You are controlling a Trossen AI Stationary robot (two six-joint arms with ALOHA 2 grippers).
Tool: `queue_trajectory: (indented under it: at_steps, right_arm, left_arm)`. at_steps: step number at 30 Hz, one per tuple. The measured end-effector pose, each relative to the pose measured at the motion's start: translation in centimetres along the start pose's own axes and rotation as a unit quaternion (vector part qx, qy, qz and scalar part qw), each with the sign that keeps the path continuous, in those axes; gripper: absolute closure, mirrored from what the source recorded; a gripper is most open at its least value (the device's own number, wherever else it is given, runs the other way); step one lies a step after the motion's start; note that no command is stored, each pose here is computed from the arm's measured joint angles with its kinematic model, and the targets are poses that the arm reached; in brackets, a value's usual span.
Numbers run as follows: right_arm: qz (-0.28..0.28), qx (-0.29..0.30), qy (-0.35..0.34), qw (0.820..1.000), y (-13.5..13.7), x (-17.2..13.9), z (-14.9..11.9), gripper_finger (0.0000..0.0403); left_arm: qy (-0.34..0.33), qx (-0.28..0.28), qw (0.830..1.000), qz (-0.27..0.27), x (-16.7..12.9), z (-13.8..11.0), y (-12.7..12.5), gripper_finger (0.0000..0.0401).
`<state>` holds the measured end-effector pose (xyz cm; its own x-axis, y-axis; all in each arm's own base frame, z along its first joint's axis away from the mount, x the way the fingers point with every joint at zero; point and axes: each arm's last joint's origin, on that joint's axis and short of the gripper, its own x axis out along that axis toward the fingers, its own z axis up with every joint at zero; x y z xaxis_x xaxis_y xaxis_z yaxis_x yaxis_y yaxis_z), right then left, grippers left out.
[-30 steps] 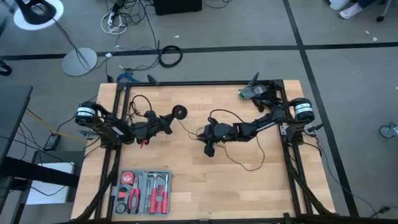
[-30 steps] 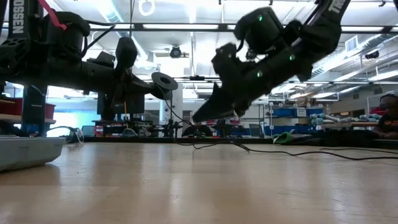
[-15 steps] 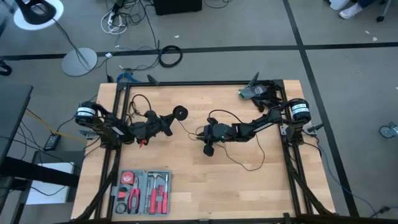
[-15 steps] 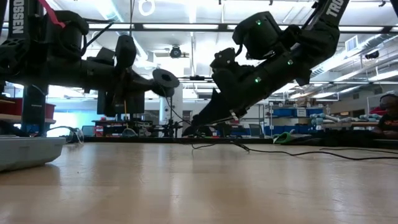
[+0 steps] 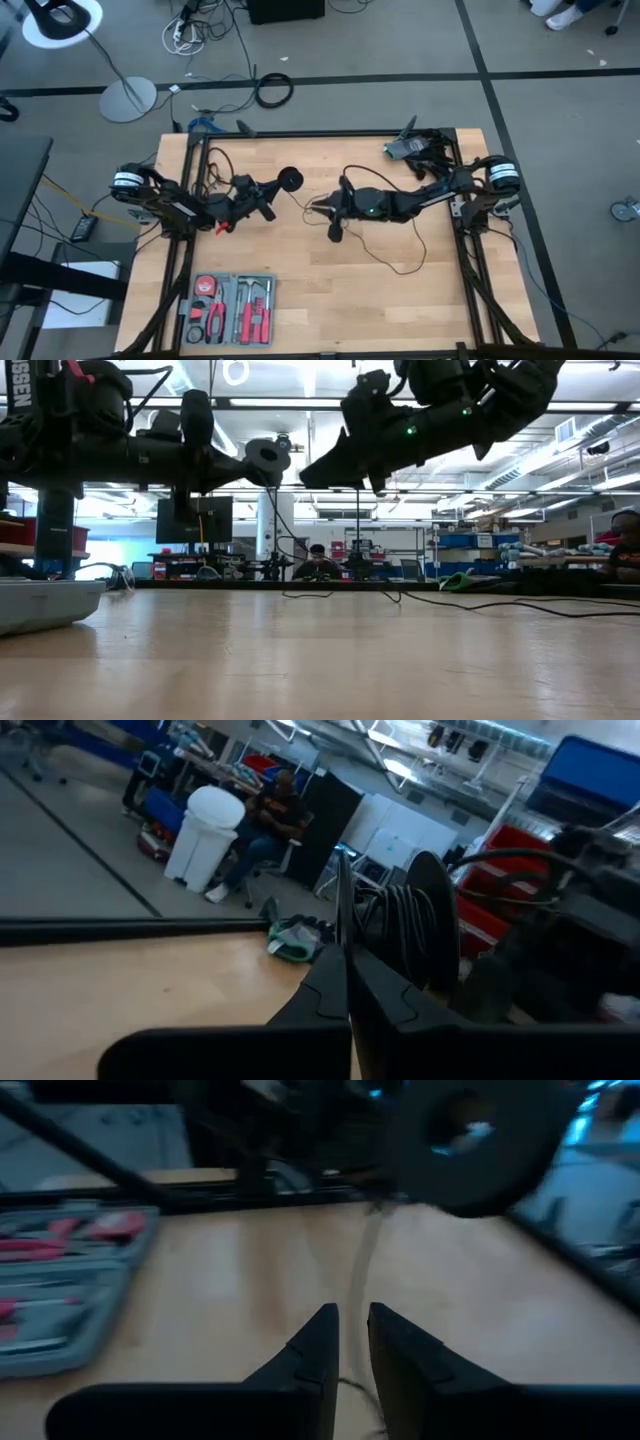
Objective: Coil cords
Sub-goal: Coil the black wire on the spool
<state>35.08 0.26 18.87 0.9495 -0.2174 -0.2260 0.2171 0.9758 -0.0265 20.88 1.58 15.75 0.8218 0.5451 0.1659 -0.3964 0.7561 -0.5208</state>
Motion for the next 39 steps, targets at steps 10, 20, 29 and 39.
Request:
queue_trajectory:
  at_steps: [10, 20, 29, 39]
  right_arm:
    - [-0.029, 0.029, -0.001, 0.999, -1.1, 0.2, 0.1, 0.0346]
    - [-0.026, 0.050, 0.002, 0.998, -1.1, 0.2, 0.0, 0.0346]
    - [-0.003, 0.095, 0.005, 0.995, -0.8, 0.2, -0.1, 0.0346]
    - [-0.001, 0.067, 0.025, 0.997, 0.5, -0.2, -0.4, 0.0350]
  left_arm:
    - [0.012, 0.001, 1.000, -0.018, 0.0, -0.1, -0.1, 0.0401]
    - [0.018, -0.014, 0.999, -0.030, 0.0, -0.1, -0.1, 0.0401]
    - [0.022, -0.001, 0.998, -0.064, 0.2, 0.1, -0.6, 0.0401]
    - [0.014, 0.038, 0.993, -0.108, 0.4, 1.1, -1.5, 0.0401]
